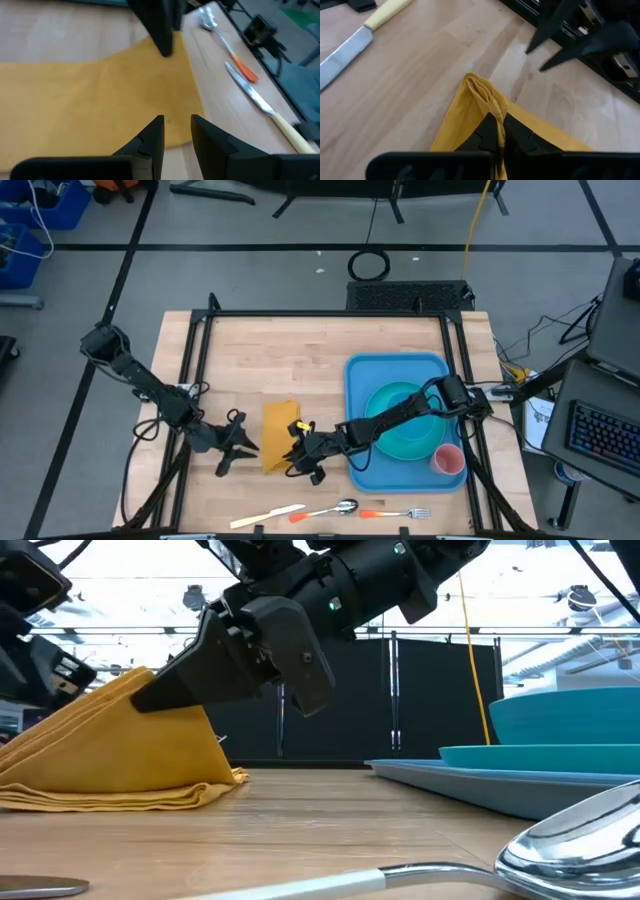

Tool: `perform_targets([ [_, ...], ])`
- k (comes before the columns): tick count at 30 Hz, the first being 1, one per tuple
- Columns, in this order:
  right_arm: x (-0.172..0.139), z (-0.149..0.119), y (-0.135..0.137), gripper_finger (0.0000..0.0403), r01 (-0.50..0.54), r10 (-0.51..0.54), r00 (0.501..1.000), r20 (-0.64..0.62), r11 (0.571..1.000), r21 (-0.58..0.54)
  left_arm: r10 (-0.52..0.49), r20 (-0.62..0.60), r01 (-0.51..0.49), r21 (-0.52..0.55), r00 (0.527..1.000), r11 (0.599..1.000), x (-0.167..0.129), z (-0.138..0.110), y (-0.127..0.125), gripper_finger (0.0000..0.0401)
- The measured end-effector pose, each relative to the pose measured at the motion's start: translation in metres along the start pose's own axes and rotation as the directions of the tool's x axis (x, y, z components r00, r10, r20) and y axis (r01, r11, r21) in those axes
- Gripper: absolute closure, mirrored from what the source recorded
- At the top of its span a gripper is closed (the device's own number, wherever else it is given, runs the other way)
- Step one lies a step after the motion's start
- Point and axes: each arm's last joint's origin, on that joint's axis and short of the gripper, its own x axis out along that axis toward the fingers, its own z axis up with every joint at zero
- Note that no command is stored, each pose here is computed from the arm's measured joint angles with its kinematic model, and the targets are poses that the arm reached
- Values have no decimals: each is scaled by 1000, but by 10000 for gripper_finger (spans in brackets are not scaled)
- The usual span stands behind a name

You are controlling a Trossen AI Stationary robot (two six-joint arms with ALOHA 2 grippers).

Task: Set up tray
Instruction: Put the yellow napkin on the tray to the left of the blue plate

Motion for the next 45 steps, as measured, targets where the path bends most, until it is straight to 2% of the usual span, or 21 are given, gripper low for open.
perform_targets([
  [5, 1, -1, -7, 402, 23, -23, 1000, 12, 999, 25, -8, -4, 8, 49, 1000, 999, -2, -3, -5, 302],
  [10, 1, 0, -17, 402, 54, -56, 997, 51, 997, 48, 18, -7, -17, 142, 1000, 990, -4, -7, -7, 302],
  [18, -5, 10, -29, 403, 94, -101, 987, 123, 993, 68, 105, -7, -103, 164, 994, 981, -5, -11, -4, 302],
  [24, -9, 13, -42, 403, 115, -133, 980, 149, 986, 125, 100, -10, -97, 139, 995, 985, -5, -11, -4, 302],
  [28, -9, 9, -47, 403, 122, -141, 981, 134, 983, 139, 92, -55, -85, 117, 994, 990, -1, -16, -4, 302],
  [32, -9, 7, -51, 403, 124, -148, 980, 132, 977, 173, 141, -83, -131, 115, 987, 985, 7, -24, -3, 302],
  [40, -9, 6, -52, 403, 124, -149, 981, 125, 974, 189, 199, -31, -195, 102, 979, 975, 17, -28, -3, 300],
  [45, -9, 6, -52, 403, 123, -148, 981, 125, 974, 189, 223, -16, -222, 47, 975, 974, 17, -27, -2, 270],
])
